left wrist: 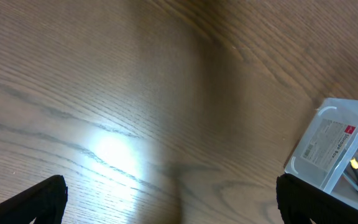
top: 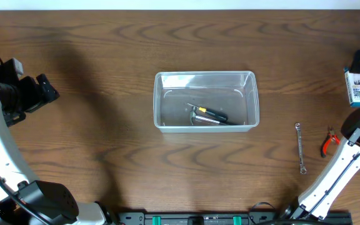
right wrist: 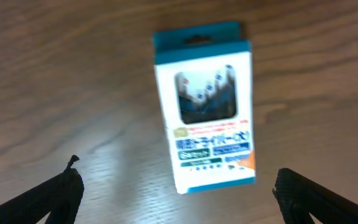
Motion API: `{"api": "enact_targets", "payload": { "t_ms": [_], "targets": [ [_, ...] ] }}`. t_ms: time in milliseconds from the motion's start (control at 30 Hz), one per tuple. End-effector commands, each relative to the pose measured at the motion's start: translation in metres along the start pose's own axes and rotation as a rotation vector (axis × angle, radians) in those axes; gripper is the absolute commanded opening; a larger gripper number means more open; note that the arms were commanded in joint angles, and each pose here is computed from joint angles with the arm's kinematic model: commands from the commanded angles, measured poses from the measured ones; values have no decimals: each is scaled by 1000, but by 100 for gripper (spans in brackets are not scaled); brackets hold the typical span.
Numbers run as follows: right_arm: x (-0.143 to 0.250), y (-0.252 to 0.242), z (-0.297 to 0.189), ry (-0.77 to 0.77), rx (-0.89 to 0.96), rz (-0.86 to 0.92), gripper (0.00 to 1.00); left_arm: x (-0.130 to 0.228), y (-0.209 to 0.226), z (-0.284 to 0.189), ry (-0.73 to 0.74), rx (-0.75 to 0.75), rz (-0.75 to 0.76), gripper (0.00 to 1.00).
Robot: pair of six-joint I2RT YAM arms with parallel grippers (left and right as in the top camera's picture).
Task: Pack container
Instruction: 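Move the right gripper over the boxed screwdriver set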
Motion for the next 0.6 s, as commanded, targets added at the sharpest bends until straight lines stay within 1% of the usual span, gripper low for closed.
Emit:
{"api": "enact_targets", "payload": {
  "t_ms": [0,333,567],
  "targets": [
    [8,-14,6,17,9,-12,99,0,0,0,2,9,10,98],
    [10,-23,7,7,7,-52,99,0,0,0,2,9,10,98],
    [18,-17,26,59,-25,-93,99,0,0,0,2,9,10,98]
  ]
}}
Point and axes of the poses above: each gripper's point midway between its finger pads, its own z axis out along the fingers, its own y axis along the line the jaws close on, x = y × z, the point moved 1 cm from there along -z, back along the fingers, and after that the axes turned 3 degrees about -z, right-handed, at the moved point
